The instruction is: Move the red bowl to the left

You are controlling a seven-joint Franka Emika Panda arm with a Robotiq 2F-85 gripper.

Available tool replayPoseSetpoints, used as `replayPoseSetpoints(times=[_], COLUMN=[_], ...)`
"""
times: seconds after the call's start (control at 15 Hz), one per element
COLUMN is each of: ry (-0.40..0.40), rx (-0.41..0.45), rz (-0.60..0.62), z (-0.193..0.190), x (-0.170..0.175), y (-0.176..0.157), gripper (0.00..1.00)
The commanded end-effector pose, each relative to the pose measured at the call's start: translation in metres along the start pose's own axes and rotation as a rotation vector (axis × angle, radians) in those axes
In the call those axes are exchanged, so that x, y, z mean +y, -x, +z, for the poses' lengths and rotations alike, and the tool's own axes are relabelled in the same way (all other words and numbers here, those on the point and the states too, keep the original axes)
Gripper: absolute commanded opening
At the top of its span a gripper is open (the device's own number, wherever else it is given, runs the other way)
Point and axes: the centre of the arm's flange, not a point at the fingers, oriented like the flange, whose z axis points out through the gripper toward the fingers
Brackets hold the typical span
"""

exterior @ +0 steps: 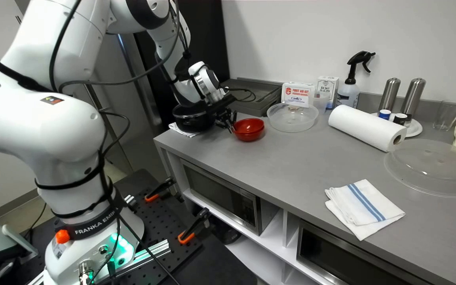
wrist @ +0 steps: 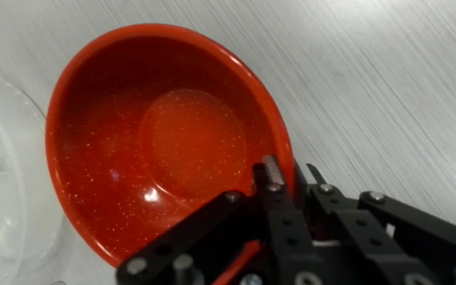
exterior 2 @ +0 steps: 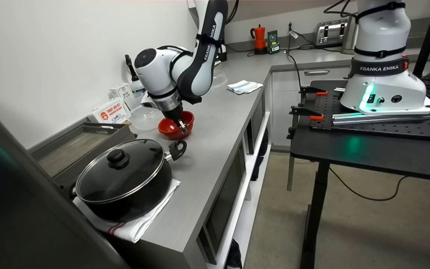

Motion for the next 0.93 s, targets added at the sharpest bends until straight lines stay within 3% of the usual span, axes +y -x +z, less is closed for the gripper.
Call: replayPoseSetpoints(times=[0.0,0.47,0.87], ry=[0.043,0.059,0.066], rx=[0.023,0.085,0.089], rz=[-0.041,-0.097,-0.153], z=[-0.008,-0.022,-0.015], x=[-0.009,-0.012,-0.02], y=[-0.02,-0.043,-0.058], gripper=[0.03,0.03,0.03])
